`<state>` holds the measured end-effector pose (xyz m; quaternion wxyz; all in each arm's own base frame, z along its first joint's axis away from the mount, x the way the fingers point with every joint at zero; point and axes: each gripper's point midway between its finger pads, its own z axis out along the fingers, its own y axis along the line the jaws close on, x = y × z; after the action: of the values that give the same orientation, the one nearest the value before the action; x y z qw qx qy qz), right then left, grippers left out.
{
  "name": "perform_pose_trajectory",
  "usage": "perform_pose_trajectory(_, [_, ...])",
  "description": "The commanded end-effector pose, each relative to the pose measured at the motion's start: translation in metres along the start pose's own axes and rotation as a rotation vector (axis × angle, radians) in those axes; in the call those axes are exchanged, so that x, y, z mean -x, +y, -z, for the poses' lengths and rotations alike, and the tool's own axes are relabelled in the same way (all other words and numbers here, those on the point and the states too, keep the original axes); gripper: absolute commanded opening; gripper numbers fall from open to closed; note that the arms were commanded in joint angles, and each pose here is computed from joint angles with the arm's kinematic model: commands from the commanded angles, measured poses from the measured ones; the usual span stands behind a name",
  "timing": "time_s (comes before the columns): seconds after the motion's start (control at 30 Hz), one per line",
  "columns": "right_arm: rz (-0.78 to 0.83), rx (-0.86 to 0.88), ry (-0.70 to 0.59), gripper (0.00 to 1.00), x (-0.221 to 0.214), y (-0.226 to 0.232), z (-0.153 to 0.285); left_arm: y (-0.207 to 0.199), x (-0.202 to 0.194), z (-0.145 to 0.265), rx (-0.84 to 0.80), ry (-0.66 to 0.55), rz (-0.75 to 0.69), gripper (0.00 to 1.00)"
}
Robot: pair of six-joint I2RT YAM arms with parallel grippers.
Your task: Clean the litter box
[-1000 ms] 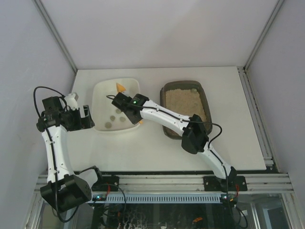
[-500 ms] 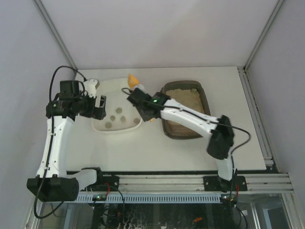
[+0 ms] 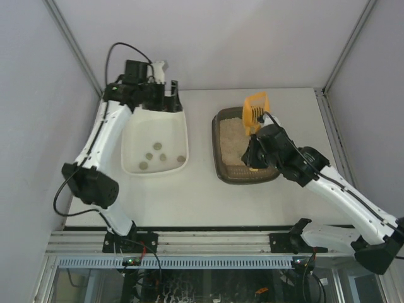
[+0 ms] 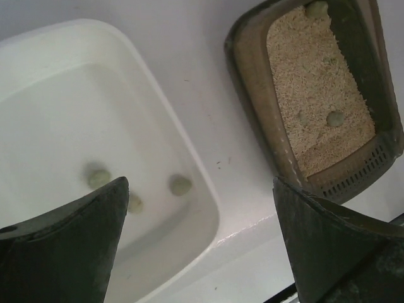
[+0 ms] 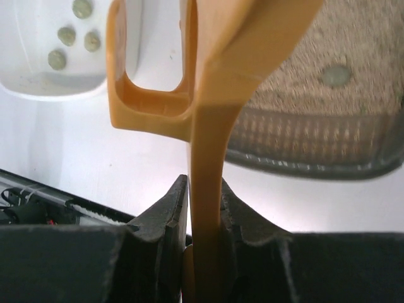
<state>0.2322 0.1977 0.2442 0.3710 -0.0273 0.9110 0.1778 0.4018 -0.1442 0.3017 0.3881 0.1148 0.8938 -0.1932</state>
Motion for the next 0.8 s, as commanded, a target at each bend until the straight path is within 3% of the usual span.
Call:
perform_pose_trajectory(0.0, [-0.173, 0.039, -0.004, 0.0, -0.016, -0.012, 0.015, -0.055, -0.004, -0.054, -0.036, 0.052, 0.012, 1.0])
perform_pose_trajectory(0.1, [-0.245, 0.099, 0.013, 0.0, -0.028, -0.011, 0.018, -0.082, -0.001, -0.081, -0.062, 0.057, -0.029, 1.0])
perform_pose_trajectory(0.33, [-0.349, 0.258, 0.041, 0.0, -0.035, 0.011, 0.017, -0.097, 0.026, -0.129, -0.116, 0.034, 0.045, 1.0])
perform_pose_trajectory(0.6, [-0.409, 0.253, 0.029, 0.0, -0.027, -0.002, 0.011, -0.096, -0.02, -0.179, 0.038, 0.09, 0.202, 1.0])
perform_pose_trajectory(0.77, [-0.427, 0.248, 0.032, 0.0, -0.028, -0.009, 0.009, -0.107, -0.056, -0.205, 0.023, 0.146, 0.277, 1.0])
